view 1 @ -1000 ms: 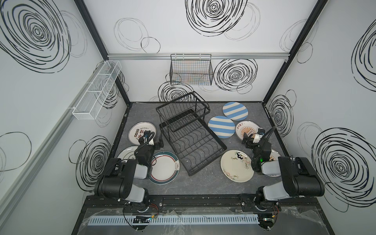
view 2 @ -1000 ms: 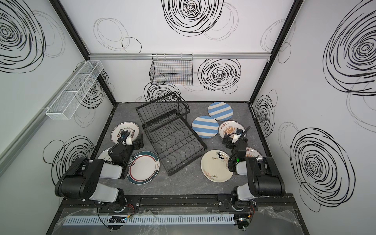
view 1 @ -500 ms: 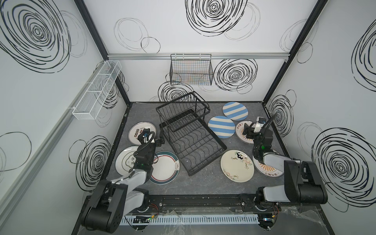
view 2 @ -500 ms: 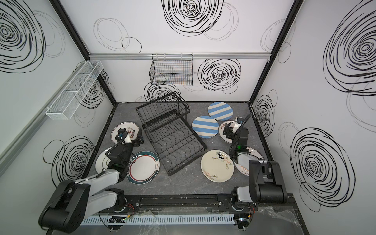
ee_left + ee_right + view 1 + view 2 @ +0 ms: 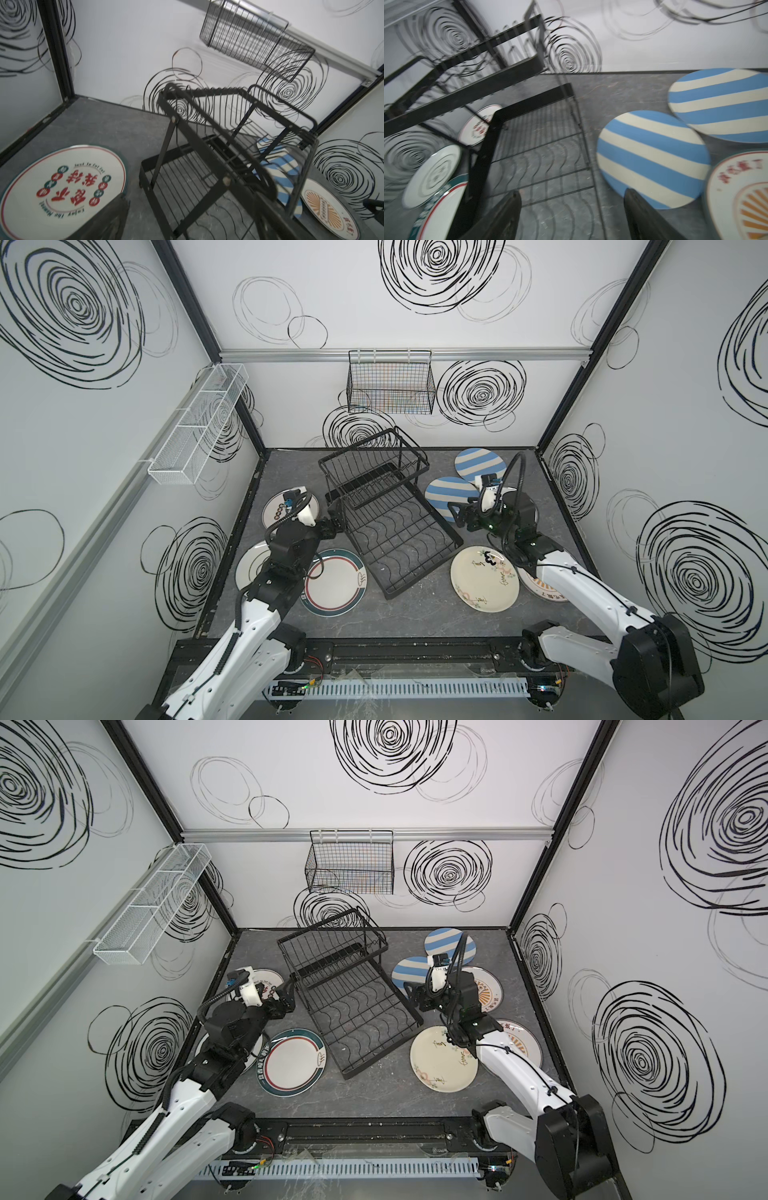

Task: Load plates into a dish rack
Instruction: Move the dish rack to the center of the table.

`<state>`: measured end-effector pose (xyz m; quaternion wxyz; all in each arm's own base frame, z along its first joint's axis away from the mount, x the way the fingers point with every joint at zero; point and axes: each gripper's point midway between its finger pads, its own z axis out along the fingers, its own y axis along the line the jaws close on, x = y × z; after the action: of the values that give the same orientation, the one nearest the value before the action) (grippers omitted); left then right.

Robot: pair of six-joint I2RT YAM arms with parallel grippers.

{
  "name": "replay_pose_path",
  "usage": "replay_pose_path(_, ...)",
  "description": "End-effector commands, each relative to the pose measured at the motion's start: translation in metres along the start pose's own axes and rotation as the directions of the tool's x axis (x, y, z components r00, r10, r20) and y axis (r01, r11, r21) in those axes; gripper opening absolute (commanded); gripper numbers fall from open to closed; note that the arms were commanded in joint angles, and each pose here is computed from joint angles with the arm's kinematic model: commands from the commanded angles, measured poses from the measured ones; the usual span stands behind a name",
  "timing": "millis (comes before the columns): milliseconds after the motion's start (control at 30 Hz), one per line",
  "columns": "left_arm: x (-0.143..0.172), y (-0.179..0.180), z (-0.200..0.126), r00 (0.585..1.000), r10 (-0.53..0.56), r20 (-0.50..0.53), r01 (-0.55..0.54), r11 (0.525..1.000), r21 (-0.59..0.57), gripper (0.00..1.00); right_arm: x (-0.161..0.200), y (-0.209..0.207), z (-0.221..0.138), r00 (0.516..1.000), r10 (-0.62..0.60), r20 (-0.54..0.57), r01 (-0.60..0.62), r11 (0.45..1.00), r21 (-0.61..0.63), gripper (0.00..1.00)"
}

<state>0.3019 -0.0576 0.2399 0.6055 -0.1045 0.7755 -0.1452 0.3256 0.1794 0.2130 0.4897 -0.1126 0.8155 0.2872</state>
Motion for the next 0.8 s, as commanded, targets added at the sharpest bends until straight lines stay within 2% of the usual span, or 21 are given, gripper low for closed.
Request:
replay_pose_path(0, 0.055, 0.034, -0.003, 0.976, -0.126, -0.179, 0.112, 0.990, -0.085, 0.96, 0.034, 0.046, -0.008, 0.989, 0.077, -0.122, -0.094, 0.986, -0.141, 0.81)
replay_pose_path(100, 0.070, 0.061, 0.003, 0.948, -0.219, -0.229, 0.187, 0.970, -0.152, 0.96, 0.052, 0.102, -0.009, 0.979, 0.129, -0.158, -0.168, 0.950, -0.264, 0.80)
replay_pose_path(200, 0.079, 0.072, 0.008, 0.926, -0.271, -0.265, 0.228, 0.956, -0.183, 0.96, 0.075, 0.155, -0.007, 0.968, 0.167, -0.188, -0.225, 0.909, -0.351, 0.80)
replay_pose_path(300, 0.084, 0.076, 0.010, 0.926, -0.278, -0.255, 0.231, 0.952, -0.198, 0.96, 0.099, 0.195, 0.000, 0.951, 0.167, -0.259, -0.260, 0.886, -0.383, 0.80)
replay_pose_path(367, 0.089, 0.080, 0.009, 0.924, -0.286, -0.254, 0.233, 0.948, -0.219, 0.96, 0.114, 0.212, 0.008, 0.934, 0.150, -0.325, -0.268, 0.894, -0.358, 0.79)
replay_pose_path(533, 0.091, 0.076, 0.001, 0.925, -0.309, -0.221, 0.270, 0.944, -0.190, 0.96, 0.134, 0.212, 0.028, 0.928, 0.055, -0.369, -0.167, 0.946, -0.278, 0.79)
replay_pose_path(633, 0.093, 0.075, -0.004, 0.922, -0.321, -0.216, 0.285, 0.941, -0.181, 0.96, 0.149, 0.205, 0.032, 0.921, -0.075, -0.383, -0.021, 0.971, -0.240, 0.79)
replay_pose_path(767, 0.098, 0.073, -0.004, 0.912, -0.339, -0.231, 0.305, 0.937, -0.170, 0.96, 0.170, 0.194, 0.037, 0.877, -0.221, -0.427, 0.151, 0.970, -0.192, 0.78)
